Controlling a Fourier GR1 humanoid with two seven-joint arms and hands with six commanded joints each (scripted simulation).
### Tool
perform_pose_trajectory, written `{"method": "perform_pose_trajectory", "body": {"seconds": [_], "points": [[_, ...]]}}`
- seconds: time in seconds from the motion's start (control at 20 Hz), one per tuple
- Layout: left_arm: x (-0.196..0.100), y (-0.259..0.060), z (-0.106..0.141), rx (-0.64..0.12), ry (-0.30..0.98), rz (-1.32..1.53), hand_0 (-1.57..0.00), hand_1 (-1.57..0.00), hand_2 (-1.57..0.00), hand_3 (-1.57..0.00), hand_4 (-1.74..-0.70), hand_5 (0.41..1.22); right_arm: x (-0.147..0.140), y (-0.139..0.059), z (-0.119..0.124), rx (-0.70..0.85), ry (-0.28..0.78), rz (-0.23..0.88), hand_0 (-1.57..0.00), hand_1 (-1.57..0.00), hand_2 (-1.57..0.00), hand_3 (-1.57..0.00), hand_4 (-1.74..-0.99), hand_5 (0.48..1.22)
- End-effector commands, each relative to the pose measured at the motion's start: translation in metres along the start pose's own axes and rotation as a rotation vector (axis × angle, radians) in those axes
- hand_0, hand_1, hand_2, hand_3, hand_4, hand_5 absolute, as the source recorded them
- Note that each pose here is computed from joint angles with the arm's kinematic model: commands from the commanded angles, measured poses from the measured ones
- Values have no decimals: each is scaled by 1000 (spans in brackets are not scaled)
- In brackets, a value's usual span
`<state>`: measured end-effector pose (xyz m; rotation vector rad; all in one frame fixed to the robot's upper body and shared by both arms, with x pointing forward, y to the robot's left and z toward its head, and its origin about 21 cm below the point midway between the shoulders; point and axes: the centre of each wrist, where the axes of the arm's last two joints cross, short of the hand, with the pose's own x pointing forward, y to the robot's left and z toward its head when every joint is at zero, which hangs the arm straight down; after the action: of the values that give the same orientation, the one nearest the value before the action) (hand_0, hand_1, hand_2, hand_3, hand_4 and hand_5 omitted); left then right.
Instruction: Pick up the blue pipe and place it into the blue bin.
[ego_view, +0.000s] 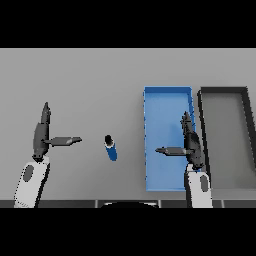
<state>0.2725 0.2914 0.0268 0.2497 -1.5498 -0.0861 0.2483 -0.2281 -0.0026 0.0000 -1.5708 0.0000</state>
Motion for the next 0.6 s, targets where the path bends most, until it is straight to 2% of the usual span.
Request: {"method": "perform_pose_trajectory", "body": {"seconds": [0.0,0.25,0.3,0.35,0.45,0.55], "points": [[0,0,0,1,-5,1,1,1,1,1,-967,594,0,0,0,-1,0,0,1,1,1,1,-1210,594],[1,0,0,-2,-6,-1,1,1,1,1,-967,594,-1,0,0,1,4,-1,1,1,1,1,-1210,594],[4,11,3,-151,-52,-77,1,1,1,1,-967,594,5,-11,3,52,-57,153,1,1,1,1,-1210,594],[4,21,3,-246,-68,-121,1,1,1,1,-969,595,8,-11,10,99,-92,234,1,1,1,1,-1206,592],[0,31,3,-335,-57,-168,1,1,1,1,-971,596,13,-11,14,143,-114,315,1,1,1,1,-1195,588],[3,32,2,-368,-72,-181,1,1,1,1,-968,597,18,-9,14,152,-110,342,1,1,1,1,-1190,586]]}}
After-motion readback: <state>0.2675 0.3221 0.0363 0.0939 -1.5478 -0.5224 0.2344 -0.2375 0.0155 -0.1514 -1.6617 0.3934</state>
